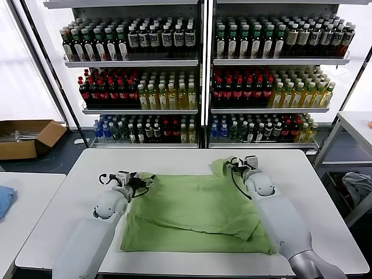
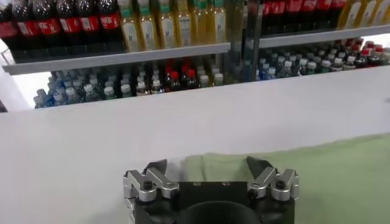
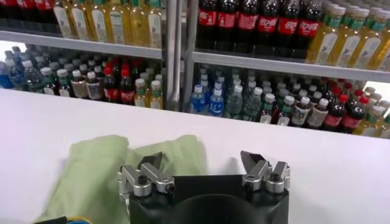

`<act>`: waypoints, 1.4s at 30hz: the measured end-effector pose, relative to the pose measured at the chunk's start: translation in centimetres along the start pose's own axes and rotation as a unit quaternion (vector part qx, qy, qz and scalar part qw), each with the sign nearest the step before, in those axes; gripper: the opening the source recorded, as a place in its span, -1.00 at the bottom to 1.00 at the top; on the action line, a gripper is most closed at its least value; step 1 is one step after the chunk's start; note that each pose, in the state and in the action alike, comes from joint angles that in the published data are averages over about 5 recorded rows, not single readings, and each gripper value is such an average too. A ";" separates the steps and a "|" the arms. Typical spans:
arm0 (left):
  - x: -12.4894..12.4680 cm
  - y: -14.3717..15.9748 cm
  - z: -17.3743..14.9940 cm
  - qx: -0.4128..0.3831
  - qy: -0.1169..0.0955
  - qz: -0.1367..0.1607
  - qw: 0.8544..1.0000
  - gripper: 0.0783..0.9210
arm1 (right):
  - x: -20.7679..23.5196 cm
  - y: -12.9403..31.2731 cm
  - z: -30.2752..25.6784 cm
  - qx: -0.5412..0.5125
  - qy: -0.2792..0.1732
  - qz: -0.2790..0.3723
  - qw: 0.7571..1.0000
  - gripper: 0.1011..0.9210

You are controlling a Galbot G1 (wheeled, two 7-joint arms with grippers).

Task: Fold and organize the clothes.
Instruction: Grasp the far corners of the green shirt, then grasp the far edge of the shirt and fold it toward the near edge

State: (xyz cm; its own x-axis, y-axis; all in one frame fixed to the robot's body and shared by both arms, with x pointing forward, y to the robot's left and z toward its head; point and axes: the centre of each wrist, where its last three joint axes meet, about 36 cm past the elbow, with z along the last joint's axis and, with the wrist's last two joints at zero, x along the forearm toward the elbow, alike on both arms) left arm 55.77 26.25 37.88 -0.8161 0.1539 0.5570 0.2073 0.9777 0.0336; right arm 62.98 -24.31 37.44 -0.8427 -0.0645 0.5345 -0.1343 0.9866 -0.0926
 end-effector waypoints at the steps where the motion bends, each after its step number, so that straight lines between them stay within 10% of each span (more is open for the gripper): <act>1: 0.0 -0.1 0.1 0.000 0.001 0.001 1.000 0.20 | 0.0 0.0 0.2 0.001 0.001 0.000 1.000 0.31; 20: -0.5 -1.9 1.1 0.010 0.006 0.016 1.000 -0.98 | 1.7 0.0 1.0 0.003 -0.002 0.003 1.000 -0.96; 42: 2.5 -1.4 0.1 0.007 -0.095 0.005 0.995 -0.98 | 9.0 0.2 -2.6 -0.016 -0.130 -0.003 0.991 -0.99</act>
State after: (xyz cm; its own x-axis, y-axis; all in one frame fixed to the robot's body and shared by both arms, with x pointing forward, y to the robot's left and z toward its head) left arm 53.34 25.24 39.14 -0.9019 0.1864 0.3896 0.2089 0.9778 0.0157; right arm 56.75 -24.30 44.44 -0.9486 -0.1031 0.2994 -0.1267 0.9901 -0.0605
